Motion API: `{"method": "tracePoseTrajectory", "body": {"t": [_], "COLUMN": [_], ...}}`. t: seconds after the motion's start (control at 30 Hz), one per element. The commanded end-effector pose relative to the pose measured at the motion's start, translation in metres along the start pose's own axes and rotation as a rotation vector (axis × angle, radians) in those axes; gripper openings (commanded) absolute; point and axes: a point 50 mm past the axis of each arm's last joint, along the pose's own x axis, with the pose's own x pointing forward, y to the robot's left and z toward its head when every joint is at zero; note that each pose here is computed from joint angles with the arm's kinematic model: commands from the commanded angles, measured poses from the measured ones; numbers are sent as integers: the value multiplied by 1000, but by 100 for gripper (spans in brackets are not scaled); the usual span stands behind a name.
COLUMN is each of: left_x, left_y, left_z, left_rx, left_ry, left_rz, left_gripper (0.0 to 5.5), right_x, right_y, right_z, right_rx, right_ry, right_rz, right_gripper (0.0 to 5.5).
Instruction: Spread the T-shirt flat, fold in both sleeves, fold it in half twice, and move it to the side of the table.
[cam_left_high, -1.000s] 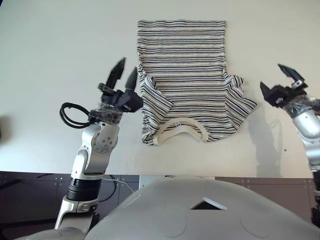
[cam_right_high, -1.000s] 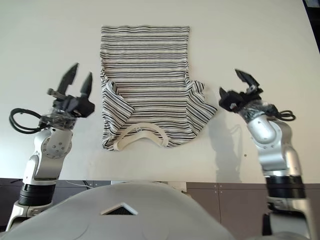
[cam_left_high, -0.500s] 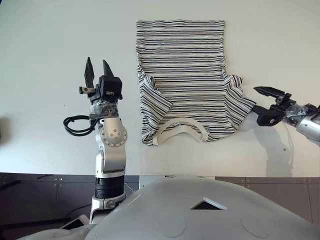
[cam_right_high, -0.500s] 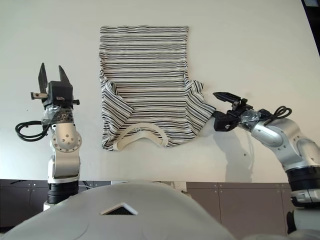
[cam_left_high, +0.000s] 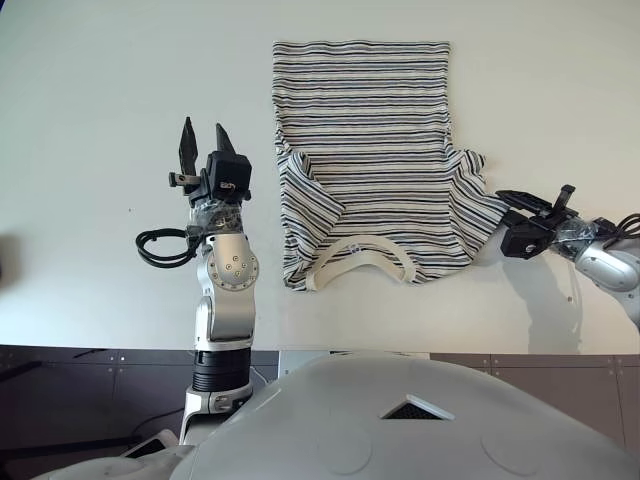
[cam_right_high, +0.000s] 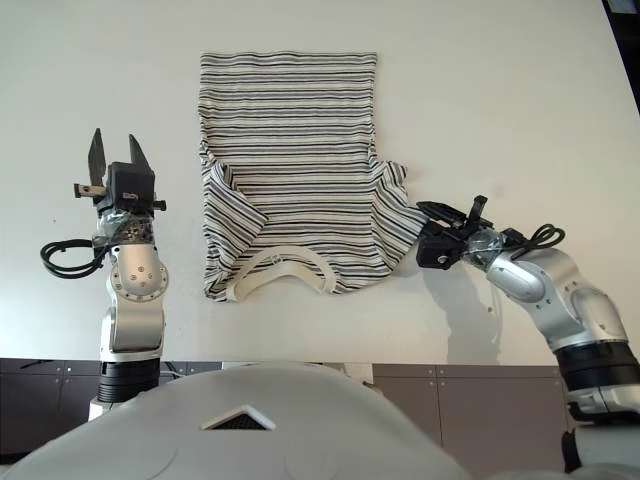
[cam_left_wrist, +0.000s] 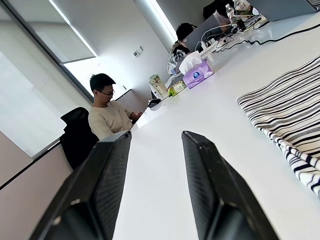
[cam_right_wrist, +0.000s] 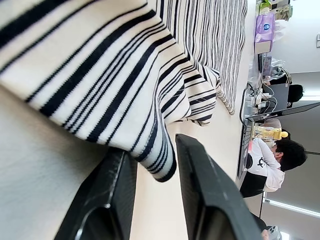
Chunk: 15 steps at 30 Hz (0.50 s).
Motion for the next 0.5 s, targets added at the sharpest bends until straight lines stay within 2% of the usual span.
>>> {"method": "tracePoseTrajectory", "body": {"t": [0.03,0.17,0.5], "left_x": [0,-3,-5], "left_y": [-2,-2,-4], "left_z": [-2,-2,-6], "left_rx": [-2,-6,-4], "left_ry": [22,33,48], "left_rz": [5,23,26], "left_gripper": [188,188,188], "right_x": [0,-2,-2], "right_y": [12,4,-33], "right_z": [1,4,24], "right_rx": [25,29,-8], "right_ry": [16,7,-110], "right_rz": [52,-26,-233], "right_gripper": [64,13,13]}}
